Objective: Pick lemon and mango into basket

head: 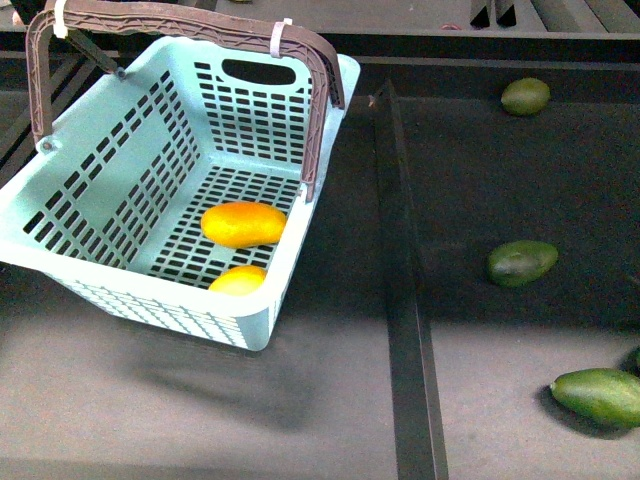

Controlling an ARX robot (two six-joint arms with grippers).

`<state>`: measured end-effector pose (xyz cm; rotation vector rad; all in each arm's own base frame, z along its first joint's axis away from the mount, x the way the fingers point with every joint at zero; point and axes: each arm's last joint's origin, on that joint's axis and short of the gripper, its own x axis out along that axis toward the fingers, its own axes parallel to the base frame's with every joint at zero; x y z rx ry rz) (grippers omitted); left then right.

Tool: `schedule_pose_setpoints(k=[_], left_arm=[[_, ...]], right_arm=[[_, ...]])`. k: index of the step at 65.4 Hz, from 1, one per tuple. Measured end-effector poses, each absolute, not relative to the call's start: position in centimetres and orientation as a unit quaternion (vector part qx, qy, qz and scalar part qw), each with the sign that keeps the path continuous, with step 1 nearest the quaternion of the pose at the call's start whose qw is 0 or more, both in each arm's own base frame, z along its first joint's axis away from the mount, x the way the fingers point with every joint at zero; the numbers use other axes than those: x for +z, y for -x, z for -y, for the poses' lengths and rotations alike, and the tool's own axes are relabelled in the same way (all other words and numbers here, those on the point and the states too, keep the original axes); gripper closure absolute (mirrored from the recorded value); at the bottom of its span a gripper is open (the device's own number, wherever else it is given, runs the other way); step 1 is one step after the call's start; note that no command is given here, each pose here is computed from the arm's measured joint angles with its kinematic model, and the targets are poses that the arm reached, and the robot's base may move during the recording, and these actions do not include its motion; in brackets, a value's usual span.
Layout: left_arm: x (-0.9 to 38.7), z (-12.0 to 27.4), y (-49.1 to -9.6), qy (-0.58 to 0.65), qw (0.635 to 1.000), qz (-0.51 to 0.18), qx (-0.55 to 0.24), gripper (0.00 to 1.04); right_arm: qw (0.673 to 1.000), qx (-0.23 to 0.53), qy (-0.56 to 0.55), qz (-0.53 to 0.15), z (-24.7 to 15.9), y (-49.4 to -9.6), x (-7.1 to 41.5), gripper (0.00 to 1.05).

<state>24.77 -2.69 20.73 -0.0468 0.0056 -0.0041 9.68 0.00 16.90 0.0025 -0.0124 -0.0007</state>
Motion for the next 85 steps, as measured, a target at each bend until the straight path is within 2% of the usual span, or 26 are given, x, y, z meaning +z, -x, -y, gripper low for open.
schedule_pose_setpoints(k=[3, 38, 50, 85], left_arm=[[20.3, 2.5, -23.9, 0.018, 1.0, -0.005, -0.005, 1.02], [17.5, 0.1, -16.0, 0.007, 1.0, -0.005, -0.001, 1.01], [16.2, 0.1, -14.6, 0.006, 1.0, -0.009, -0.002, 1.01], [17.2, 0.1, -12.0, 0.006, 1.0, 0.008, -0.002, 1.01]], right_arm=[[1.0, 0.0, -0.001, 0.006, 0.0, -9.7, 16.9, 0.09], [1.0, 0.0, -0.001, 0.006, 0.0, -9.7, 16.9, 0.09], [1.0, 0.0, -0.001, 0.006, 0.0, -9.7, 16.9, 0.09], [1.0, 0.0, -0.001, 0.006, 0.0, -9.7, 16.9, 0.09]])
